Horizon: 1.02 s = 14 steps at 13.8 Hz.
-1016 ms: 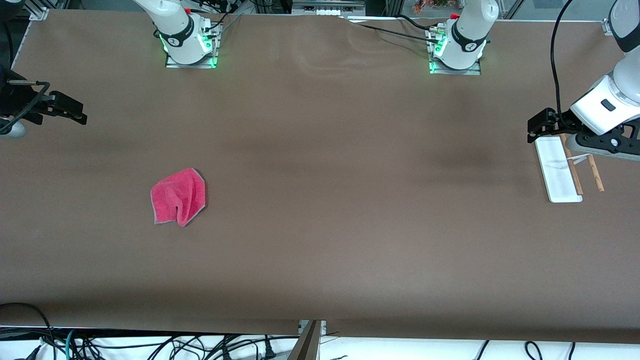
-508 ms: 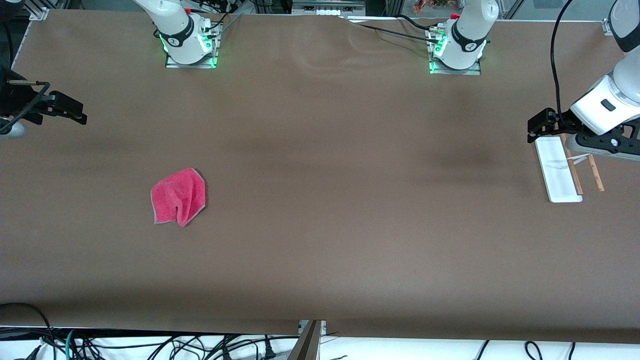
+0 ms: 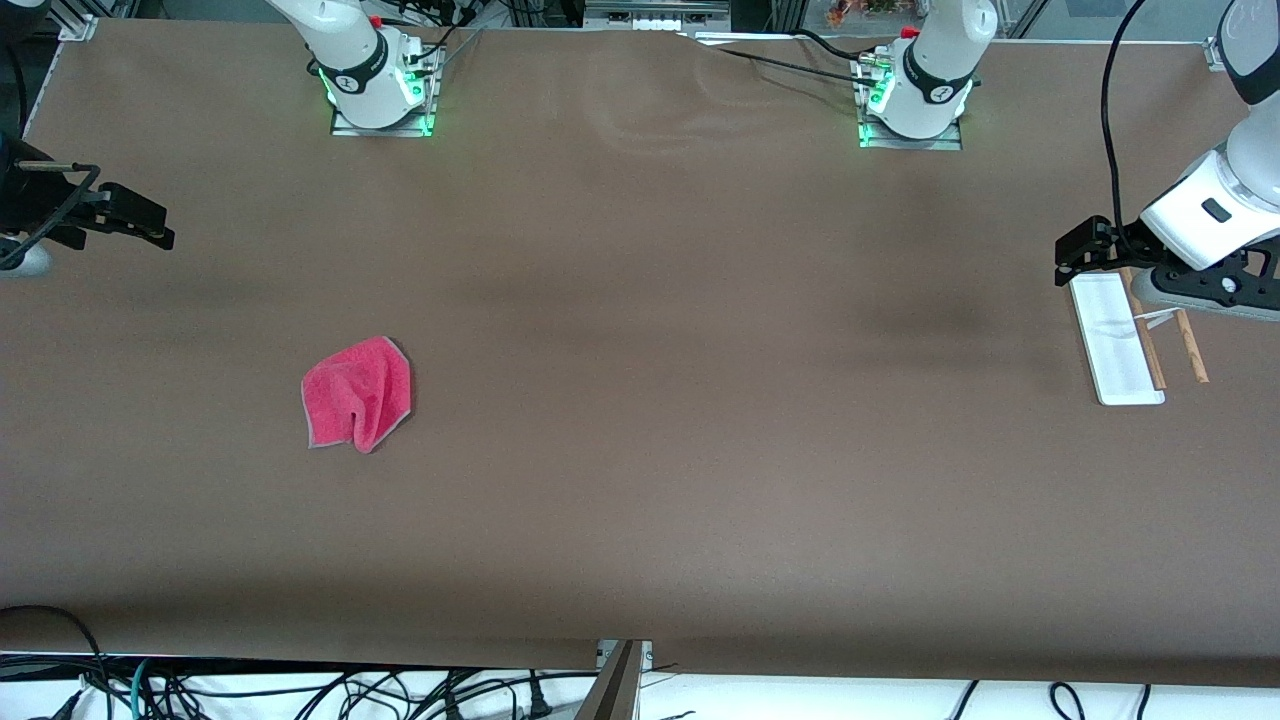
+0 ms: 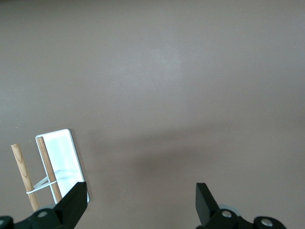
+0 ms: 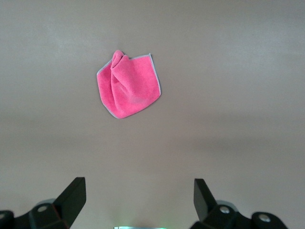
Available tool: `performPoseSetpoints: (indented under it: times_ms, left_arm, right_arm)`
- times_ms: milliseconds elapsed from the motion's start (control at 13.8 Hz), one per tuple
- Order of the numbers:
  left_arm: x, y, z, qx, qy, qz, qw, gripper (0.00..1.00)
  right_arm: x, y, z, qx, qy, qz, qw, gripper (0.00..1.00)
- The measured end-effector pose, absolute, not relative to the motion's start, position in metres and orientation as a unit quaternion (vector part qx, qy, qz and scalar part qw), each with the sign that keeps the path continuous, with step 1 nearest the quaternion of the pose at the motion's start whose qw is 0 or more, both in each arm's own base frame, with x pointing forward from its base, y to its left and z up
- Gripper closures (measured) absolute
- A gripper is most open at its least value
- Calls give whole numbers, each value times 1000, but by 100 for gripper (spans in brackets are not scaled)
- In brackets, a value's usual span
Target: Pass towel and hang on rack
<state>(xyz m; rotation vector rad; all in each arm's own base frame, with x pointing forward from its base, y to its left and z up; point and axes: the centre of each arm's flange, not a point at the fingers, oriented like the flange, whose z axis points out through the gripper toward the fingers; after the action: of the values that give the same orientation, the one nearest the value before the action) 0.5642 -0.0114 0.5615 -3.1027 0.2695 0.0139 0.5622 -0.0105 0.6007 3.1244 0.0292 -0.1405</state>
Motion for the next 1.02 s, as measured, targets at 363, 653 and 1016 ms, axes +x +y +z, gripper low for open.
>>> performPoseSetpoints:
  times_ms: [363, 653, 1016]
  left_arm:
    - [564, -11, 562, -996, 87, 4, 14, 0]
    - [564, -11, 562, -996, 87, 4, 14, 0]
    - [564, -11, 562, -996, 87, 4, 14, 0]
  right_arm:
    - [563, -11, 599, 999, 9, -46, 7, 0]
    - [564, -12, 599, 999, 8, -44, 7, 0]
    - [564, -13, 600, 999, 8, -44, 7, 0]
